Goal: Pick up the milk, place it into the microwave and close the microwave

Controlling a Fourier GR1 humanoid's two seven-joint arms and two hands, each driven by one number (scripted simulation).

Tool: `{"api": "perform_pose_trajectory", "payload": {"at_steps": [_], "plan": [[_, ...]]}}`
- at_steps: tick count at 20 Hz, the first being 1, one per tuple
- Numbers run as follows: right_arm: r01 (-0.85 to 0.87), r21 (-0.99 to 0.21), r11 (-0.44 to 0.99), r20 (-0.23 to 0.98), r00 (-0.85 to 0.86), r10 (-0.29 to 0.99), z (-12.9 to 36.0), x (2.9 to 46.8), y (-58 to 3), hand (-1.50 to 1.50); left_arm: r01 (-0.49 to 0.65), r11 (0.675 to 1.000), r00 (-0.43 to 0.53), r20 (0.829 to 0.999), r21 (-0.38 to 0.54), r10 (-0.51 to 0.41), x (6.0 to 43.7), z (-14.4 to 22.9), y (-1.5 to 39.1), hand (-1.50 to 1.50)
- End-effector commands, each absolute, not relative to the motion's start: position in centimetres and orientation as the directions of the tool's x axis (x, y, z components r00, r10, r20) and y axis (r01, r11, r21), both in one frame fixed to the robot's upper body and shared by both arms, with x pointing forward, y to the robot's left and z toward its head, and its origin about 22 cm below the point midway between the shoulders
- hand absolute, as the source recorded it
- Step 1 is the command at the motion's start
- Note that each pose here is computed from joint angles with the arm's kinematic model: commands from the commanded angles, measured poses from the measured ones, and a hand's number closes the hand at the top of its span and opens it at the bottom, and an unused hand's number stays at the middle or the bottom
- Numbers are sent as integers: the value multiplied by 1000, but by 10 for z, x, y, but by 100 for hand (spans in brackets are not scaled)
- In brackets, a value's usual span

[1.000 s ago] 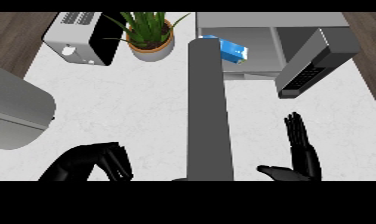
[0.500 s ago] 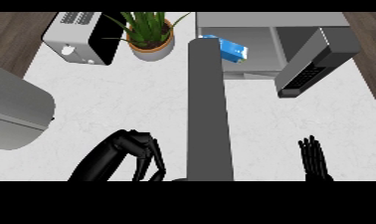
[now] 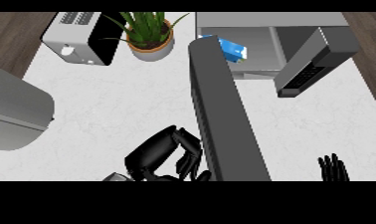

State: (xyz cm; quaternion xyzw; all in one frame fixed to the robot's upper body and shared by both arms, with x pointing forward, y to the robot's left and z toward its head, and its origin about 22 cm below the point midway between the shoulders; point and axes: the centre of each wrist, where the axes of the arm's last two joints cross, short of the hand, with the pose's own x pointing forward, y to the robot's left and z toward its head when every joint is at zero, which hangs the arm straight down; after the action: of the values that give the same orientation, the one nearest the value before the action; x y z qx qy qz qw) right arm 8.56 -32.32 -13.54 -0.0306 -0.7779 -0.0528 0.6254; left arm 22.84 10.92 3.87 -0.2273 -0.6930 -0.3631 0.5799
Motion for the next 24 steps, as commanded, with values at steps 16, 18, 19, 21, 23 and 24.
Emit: {"api": "perform_pose_trajectory", "payload": {"at_steps": [16,18,19,21,23,24], "plan": [[-151,120,981,894,-413,-173,-59,93,-323,-150,742,594,-171,944,311,-281,231,-8,1,150],[-183,146,972,885,-415,-211,-59,103,-311,-150,708,652,-154,960,272,-234,236,-8,2,150],[-196,142,970,884,-416,-214,-50,103,-308,-150,690,675,-150,963,263,-223,235,-5,1,150],[-210,127,969,874,-438,-209,-41,110,-311,-150,667,708,-164,973,231,-163,243,3,-1,-150],[-236,121,964,879,-426,-214,-36,111,-308,-150,641,746,-165,981,182,-97,253,11,-1,-150],[-252,112,961,878,-427,-214,-32,114,-307,-150,620,766,-167,982,170,-83,263,16,1,-150]]}}
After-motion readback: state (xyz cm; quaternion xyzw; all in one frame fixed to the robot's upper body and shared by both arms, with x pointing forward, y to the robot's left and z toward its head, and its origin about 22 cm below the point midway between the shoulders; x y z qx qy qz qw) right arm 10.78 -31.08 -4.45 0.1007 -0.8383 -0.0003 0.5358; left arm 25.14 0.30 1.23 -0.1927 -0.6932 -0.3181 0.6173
